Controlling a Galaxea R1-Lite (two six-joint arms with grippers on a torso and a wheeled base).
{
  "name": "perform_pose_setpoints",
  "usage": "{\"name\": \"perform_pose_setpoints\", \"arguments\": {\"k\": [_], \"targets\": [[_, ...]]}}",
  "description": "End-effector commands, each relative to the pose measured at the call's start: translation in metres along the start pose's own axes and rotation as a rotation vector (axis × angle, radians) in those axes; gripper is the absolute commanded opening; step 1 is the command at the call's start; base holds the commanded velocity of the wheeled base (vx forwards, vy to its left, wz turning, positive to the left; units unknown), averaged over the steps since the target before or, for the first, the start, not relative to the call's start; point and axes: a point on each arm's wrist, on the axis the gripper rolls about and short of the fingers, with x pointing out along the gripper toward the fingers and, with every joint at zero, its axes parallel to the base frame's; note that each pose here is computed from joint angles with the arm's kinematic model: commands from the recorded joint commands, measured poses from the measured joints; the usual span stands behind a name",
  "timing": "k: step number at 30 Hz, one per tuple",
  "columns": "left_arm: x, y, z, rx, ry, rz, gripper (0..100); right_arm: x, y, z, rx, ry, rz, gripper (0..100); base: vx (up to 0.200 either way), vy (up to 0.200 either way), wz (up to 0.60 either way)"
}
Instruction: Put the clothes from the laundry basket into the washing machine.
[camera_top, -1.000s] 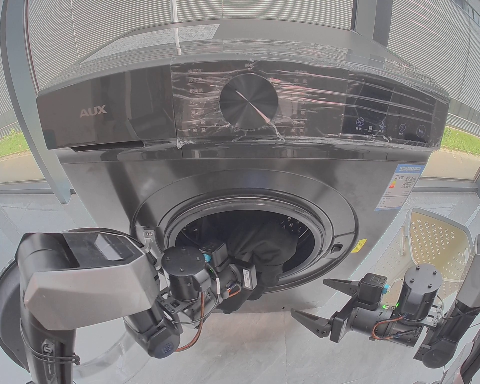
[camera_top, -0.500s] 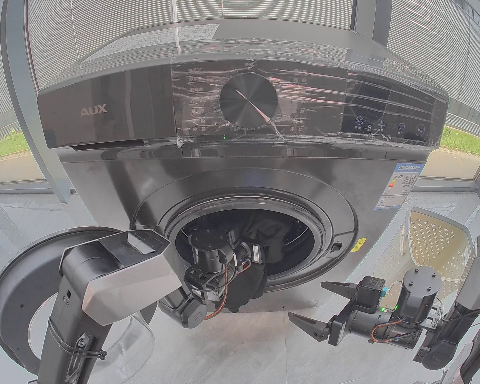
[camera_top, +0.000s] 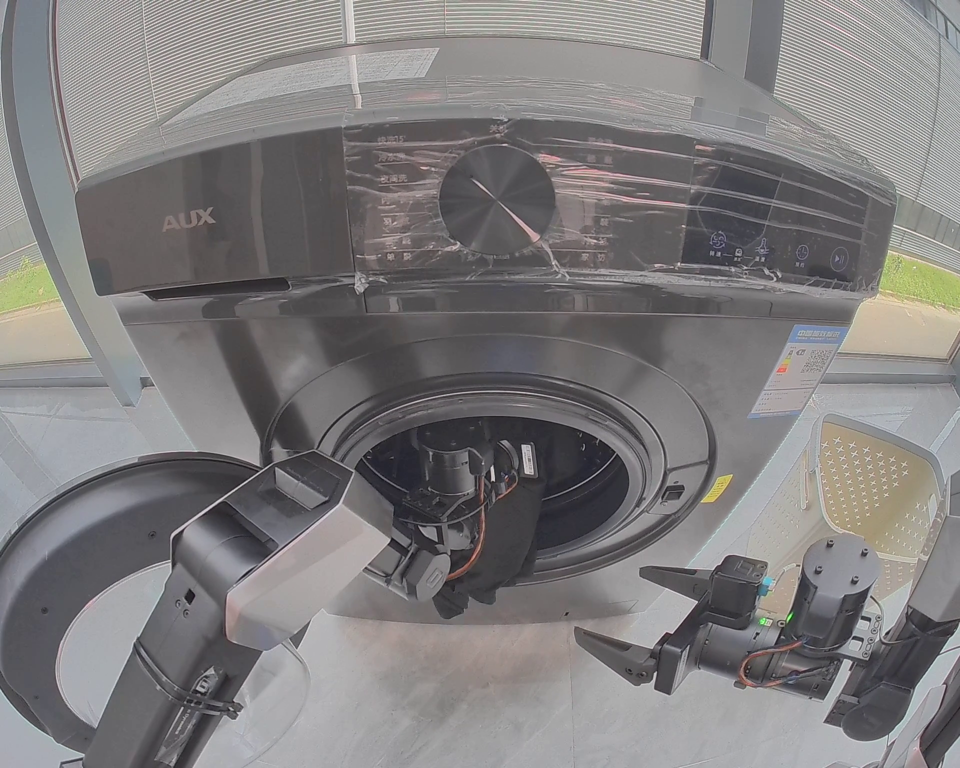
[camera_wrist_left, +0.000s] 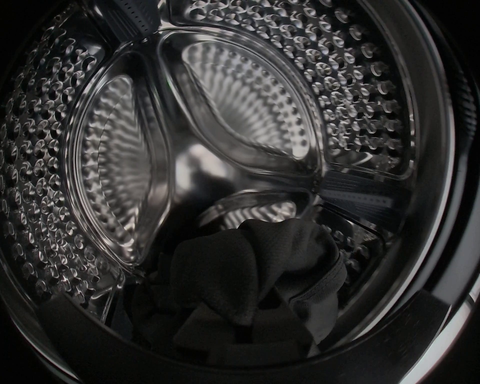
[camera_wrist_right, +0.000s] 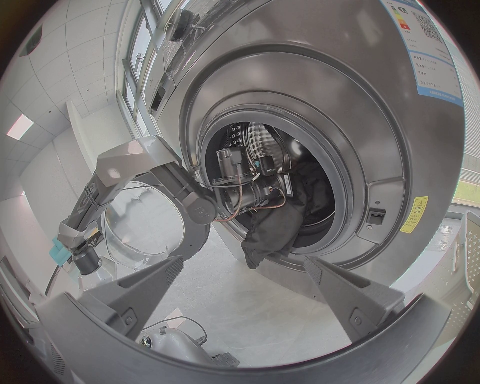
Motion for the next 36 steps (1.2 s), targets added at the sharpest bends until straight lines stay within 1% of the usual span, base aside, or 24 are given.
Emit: {"name": "perform_pose_setpoints", "arguments": {"k": [1,2,4,7,15,16,20,21,22,25,27,28,29,31,33,36], "targets": [[0.027,0.019,-0.019,0.003,-0.003,0.083,0,0.001,0.000,0.000,0.001,0.001,0.000,100,0.000,0.000,0.00],[0.031,0.022,-0.017,0.002,-0.012,0.098,0,0.001,-0.001,-0.001,0.001,0.002,-0.001,100,0.000,0.000,0.00],[0.035,0.024,-0.012,-0.001,-0.032,0.118,0,0.001,-0.001,-0.001,0.003,0.005,-0.002,100,0.000,0.000,0.00],[0.036,0.026,-0.010,-0.002,-0.035,0.132,0,0.001,0.000,-0.001,0.002,0.006,0.001,100,0.000,0.000,0.00],[0.035,0.028,-0.008,0.000,-0.038,0.134,0,0.002,-0.001,-0.002,0.003,0.010,-0.001,100,0.000,0.000,0.00],[0.035,0.027,-0.007,0.000,-0.038,0.133,100,0.002,-0.001,-0.002,0.003,0.010,-0.001,100,0.000,0.000,0.00],[0.035,0.027,-0.005,-0.001,-0.040,0.133,100,0.002,-0.001,-0.002,0.004,0.010,-0.002,100,0.000,0.000,0.00],[0.033,0.024,0.006,-0.002,-0.045,0.129,100,0.002,-0.002,-0.002,0.004,0.010,-0.004,100,0.000,0.000,0.00],[0.030,0.022,0.013,0.003,-0.036,0.129,100,0.002,-0.002,-0.002,0.004,0.010,-0.004,100,0.000,0.000,0.00],[0.019,0.018,0.026,0.020,0.035,0.130,100,0.002,-0.001,-0.002,0.003,0.009,-0.001,100,0.000,0.000,0.00],[0.011,0.016,0.031,0.033,0.087,0.129,100,0.003,-0.001,-0.002,0.003,0.007,0.000,100,0.000,0.000,0.00],[0.005,0.012,0.032,0.041,0.123,0.113,100,0.003,-0.001,-0.002,0.003,0.007,0.000,100,0.000,0.000,0.00],[0.001,0.009,0.033,0.044,0.140,0.106,100,0.002,-0.001,-0.002,0.003,0.010,-0.001,100,0.000,0.000,0.00],[-0.006,0.006,0.038,0.050,0.176,0.087,100,0.002,-0.002,-0.002,0.004,0.008,-0.003,100,0.000,0.000,0.00],[-0.012,0.001,0.031,0.056,0.220,0.057,100,0.002,-0.002,-0.002,0.004,0.008,-0.003,100,0.000,0.000,0.00],[-0.022,0.001,0.019,0.064,0.282,0.027,100,0.002,-0.002,-0.002,0.004,0.008,-0.002,100,0.000,0.000,0.00]]}}
